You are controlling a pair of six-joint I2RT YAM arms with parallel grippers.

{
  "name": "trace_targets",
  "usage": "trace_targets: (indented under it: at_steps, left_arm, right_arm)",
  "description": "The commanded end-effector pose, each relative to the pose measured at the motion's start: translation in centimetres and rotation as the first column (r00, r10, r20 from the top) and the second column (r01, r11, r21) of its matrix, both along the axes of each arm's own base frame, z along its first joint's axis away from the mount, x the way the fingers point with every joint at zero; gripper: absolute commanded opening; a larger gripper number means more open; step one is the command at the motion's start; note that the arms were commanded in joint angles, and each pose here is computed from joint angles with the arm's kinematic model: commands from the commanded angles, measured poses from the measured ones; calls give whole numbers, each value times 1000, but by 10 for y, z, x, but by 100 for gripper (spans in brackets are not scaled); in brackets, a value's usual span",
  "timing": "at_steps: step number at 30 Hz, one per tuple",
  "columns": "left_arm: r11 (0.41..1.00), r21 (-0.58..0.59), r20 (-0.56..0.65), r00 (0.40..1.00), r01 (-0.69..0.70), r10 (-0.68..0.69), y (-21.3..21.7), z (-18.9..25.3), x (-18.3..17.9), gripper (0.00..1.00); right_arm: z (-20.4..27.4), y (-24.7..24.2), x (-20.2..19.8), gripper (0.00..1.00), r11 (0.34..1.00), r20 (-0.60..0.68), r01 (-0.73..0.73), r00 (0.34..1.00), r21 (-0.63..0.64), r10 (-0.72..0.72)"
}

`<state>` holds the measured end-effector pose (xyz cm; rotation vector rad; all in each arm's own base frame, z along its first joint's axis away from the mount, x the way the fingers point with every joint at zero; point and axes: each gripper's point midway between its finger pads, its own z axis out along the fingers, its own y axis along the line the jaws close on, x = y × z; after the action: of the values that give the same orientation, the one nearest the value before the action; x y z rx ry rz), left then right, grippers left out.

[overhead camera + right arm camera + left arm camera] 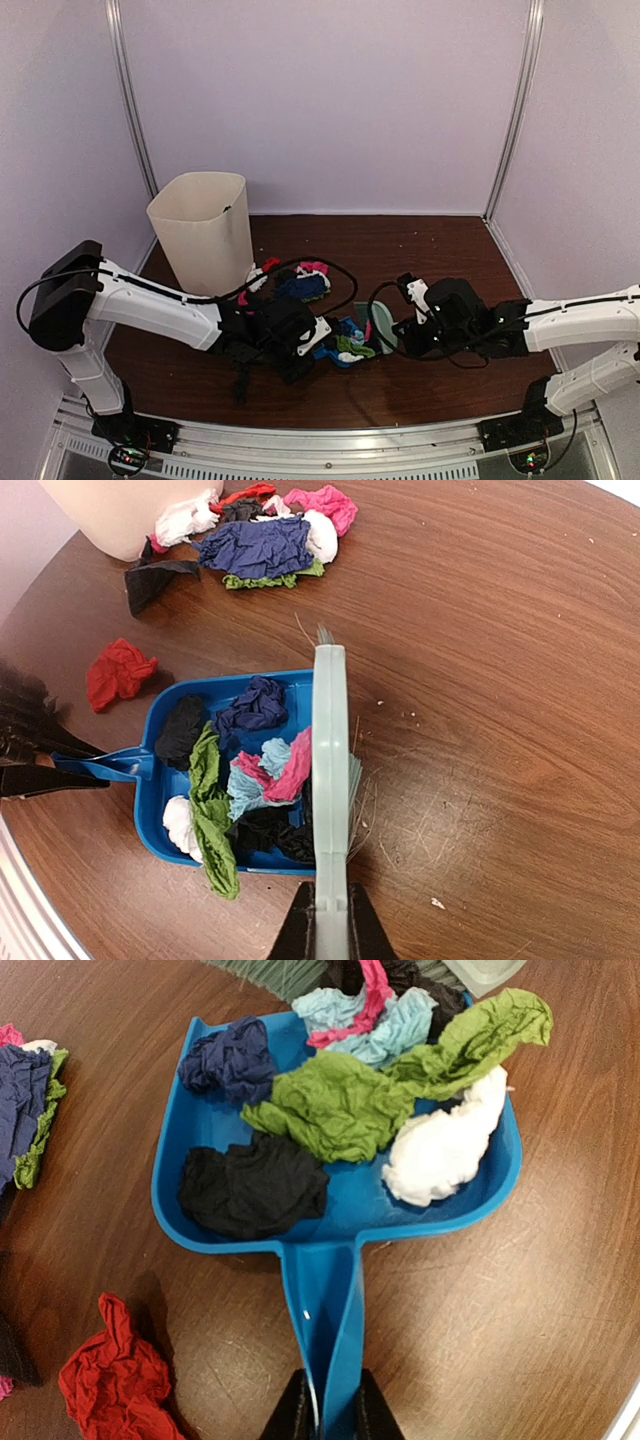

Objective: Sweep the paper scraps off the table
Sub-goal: Sweep the paper scraps into the dustpan.

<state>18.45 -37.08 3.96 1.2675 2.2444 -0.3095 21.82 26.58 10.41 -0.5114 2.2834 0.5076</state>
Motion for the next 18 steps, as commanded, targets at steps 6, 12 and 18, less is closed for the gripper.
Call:
trace_targets:
  at_steps: [6, 12, 18]
  left_arm:
    - [994, -112, 71, 997, 5, 3, -12, 28, 7, 0]
    - [991, -137, 88, 996, 1, 11, -13, 35, 9, 0]
    - [987, -159, 129, 991, -10, 30, -10, 51, 13, 0]
  right_arm:
    - [17, 9, -17, 0, 991, 33, -100, 995, 94, 97]
    - [25, 11, -15, 0, 988, 63, -114, 992, 103, 108]
    - [35, 15, -12, 0, 987, 88, -129, 989, 97, 121]
